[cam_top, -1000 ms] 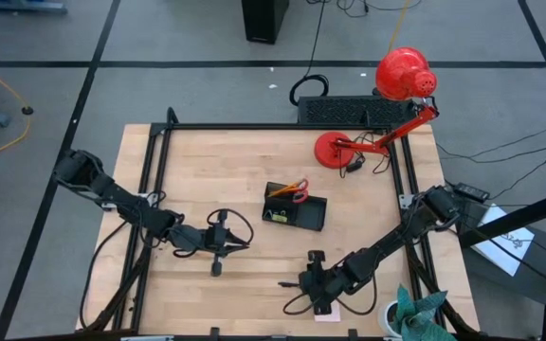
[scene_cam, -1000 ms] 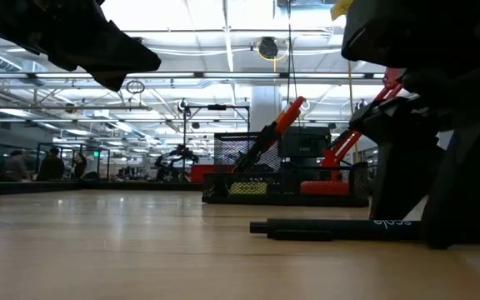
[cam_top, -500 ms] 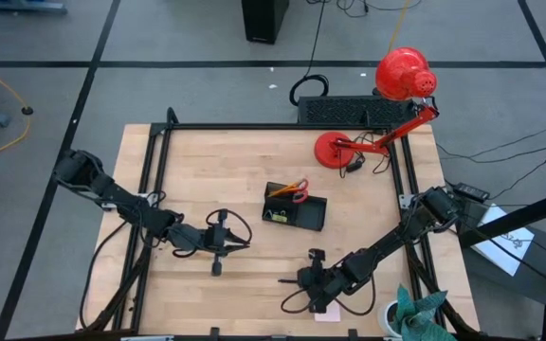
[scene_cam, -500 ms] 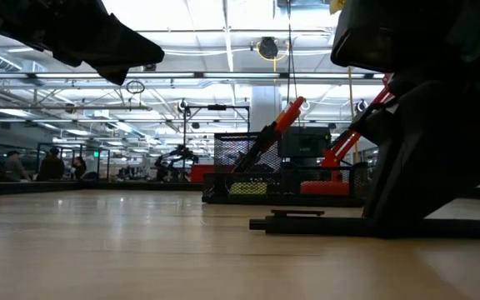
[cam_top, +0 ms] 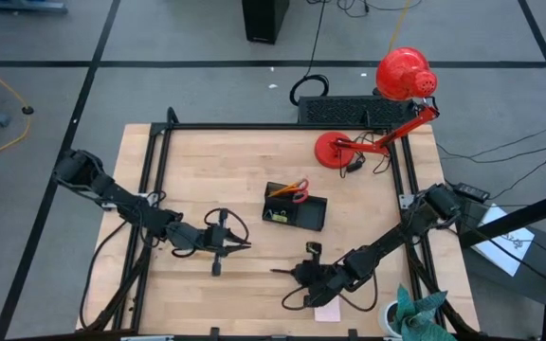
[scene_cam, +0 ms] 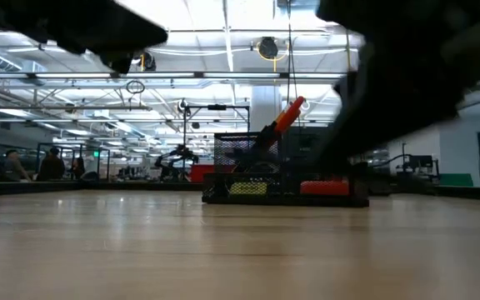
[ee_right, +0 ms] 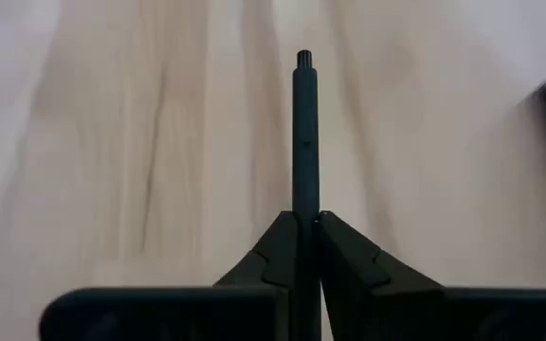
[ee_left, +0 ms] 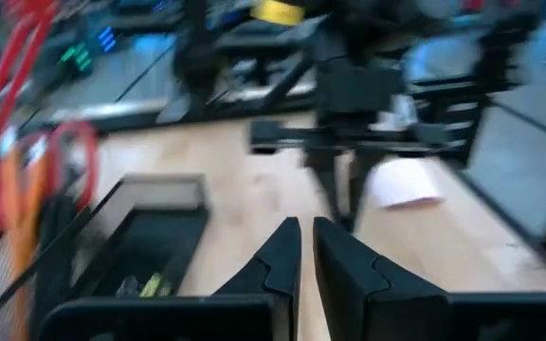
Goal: Pick and place office supplies into organizer
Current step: Put the black pen into the black desk organizer
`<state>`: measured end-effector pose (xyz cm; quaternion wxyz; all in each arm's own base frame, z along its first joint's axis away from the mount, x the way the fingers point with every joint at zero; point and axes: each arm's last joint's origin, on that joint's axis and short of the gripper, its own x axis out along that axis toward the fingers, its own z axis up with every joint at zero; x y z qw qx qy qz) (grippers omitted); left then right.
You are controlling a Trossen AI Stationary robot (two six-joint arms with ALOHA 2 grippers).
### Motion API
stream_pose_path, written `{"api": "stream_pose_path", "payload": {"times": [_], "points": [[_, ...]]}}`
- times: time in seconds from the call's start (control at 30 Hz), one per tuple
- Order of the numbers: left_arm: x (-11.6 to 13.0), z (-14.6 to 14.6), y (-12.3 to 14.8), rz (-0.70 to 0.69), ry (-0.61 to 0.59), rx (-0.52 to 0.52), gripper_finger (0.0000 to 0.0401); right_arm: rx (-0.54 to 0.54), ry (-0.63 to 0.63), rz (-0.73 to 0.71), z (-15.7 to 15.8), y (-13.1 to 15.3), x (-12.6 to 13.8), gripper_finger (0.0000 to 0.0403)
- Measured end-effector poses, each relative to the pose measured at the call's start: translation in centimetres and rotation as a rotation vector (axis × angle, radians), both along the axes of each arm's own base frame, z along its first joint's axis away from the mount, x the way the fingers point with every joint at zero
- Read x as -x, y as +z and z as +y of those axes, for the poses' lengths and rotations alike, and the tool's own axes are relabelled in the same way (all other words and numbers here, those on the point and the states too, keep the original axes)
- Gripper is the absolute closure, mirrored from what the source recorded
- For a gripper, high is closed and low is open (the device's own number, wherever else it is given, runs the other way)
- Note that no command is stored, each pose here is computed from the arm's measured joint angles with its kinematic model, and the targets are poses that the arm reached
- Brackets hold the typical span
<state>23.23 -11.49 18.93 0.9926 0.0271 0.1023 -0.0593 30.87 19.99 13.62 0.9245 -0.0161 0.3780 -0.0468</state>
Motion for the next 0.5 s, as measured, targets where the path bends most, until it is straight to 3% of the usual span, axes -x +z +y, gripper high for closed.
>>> {"api": "stream_pose_path", "payload": {"times": [0.33, 0.5], "points": [[1.2, -2.8, 2.9, -0.334, -0.378, -0.121, 0.0363, 0.173, 0.003, -0.308, -0.1, 5.8, -0.4, 0.0385], [1.2, -2.7, 3.6, -0.414, -0.354, -0.183, 0.0362, 0.205, 0.079, -0.475, 0.5, 8.7, -0.6, 0.0385]]}}
